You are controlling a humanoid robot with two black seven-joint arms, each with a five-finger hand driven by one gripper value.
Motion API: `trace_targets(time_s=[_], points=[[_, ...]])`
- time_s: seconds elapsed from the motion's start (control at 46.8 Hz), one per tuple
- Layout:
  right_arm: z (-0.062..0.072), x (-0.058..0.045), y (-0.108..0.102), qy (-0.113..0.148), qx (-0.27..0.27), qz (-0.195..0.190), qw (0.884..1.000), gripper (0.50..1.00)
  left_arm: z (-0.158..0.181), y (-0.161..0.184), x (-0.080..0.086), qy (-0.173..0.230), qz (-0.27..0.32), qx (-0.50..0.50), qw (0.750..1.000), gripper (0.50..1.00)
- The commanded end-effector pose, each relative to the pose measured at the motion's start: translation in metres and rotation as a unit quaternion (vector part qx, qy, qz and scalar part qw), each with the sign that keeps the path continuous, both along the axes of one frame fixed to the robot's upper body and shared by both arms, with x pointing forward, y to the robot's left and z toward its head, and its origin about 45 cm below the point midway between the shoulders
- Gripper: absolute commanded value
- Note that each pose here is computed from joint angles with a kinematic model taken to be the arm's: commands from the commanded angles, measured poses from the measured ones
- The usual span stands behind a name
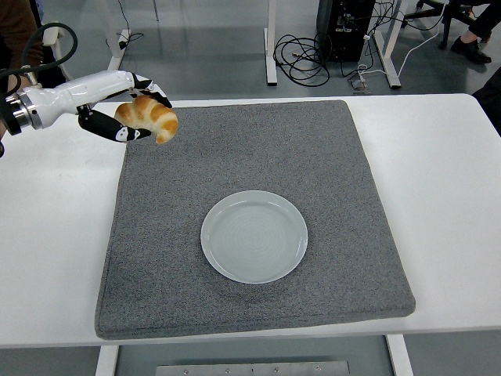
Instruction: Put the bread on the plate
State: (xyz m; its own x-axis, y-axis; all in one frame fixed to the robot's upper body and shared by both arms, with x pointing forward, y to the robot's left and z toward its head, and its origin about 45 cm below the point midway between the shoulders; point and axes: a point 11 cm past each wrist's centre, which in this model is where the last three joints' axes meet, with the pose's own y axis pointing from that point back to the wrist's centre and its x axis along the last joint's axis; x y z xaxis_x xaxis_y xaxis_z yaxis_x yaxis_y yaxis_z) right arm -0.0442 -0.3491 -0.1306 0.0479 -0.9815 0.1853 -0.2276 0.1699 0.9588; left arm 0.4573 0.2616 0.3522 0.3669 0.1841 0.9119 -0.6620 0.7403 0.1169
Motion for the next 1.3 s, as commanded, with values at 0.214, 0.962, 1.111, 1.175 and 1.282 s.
trace_targets(time_s=[0.214,0.962,1.111,1.175,1.282], points=[[0.0,0.0,0.0,0.0,0.0,0.0,1.0,1.0,0.005,-0.077,-0.001,-0.004,-0.084,0.021,0.996,0.5],[0.0,0.001,0.0,-0.001,0.0,0.0,1.0,1.0,-0.102,-0.154,-0.05,0.005,-0.168,0.025,0.985,0.5],[0.0,0.001,-0.001,-0.001,-0.001,0.0,1.0,1.0,-0.115,-0.154,-0.057,0.011,-0.166,0.019,0.986,0.5],[0.0,0.001,-0.001,-0.001,-0.001,0.0,1.0,1.0,-0.119,-0.153,-0.058,0.012,-0.165,0.017,0.986,0.5],[0.0,0.002,-0.001,-0.001,-0.001,0.0,1.0,1.0,-0.129,-0.15,-0.063,0.015,-0.163,0.017,0.986,0.5]])
